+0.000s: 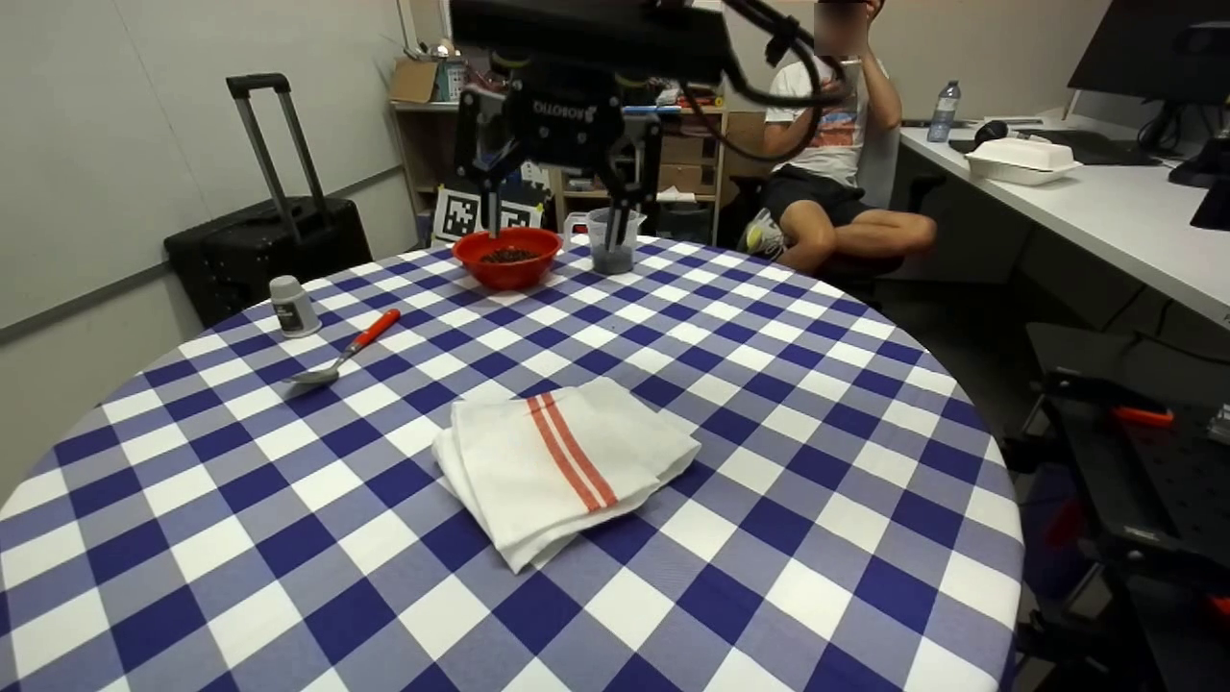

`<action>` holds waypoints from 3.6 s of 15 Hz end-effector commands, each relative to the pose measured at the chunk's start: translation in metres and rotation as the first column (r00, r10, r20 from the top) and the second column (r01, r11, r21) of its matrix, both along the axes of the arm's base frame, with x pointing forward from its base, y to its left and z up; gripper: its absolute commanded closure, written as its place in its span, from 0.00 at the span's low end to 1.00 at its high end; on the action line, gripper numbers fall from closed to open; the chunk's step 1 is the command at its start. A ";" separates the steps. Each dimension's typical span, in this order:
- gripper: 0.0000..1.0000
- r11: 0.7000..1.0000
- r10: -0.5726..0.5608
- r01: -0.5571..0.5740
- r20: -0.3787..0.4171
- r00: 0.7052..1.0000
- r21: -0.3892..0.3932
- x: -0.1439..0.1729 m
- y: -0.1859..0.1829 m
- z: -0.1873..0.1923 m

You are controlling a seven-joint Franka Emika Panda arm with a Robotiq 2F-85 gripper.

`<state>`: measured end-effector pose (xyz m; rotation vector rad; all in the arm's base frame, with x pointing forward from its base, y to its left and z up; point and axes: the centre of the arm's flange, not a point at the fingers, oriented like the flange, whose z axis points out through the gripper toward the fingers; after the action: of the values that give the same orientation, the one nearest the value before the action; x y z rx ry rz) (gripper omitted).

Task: Unfold the dish cloth on the table

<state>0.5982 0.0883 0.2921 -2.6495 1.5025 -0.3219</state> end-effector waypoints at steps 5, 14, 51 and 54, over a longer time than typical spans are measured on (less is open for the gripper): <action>0.00 0.986 -0.151 0.141 -0.120 0.981 -0.093 0.033 0.059 -0.063; 0.00 0.987 -0.154 0.139 -0.193 0.969 -0.085 0.069 0.071 -0.110; 0.99 0.789 0.593 -0.582 -0.008 0.805 -0.197 0.002 0.128 0.148; 0.99 0.787 0.589 -0.569 0.013 0.808 -0.239 0.003 0.108 0.170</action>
<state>0.6117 0.2158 0.4400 -3.0249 0.6113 -0.5053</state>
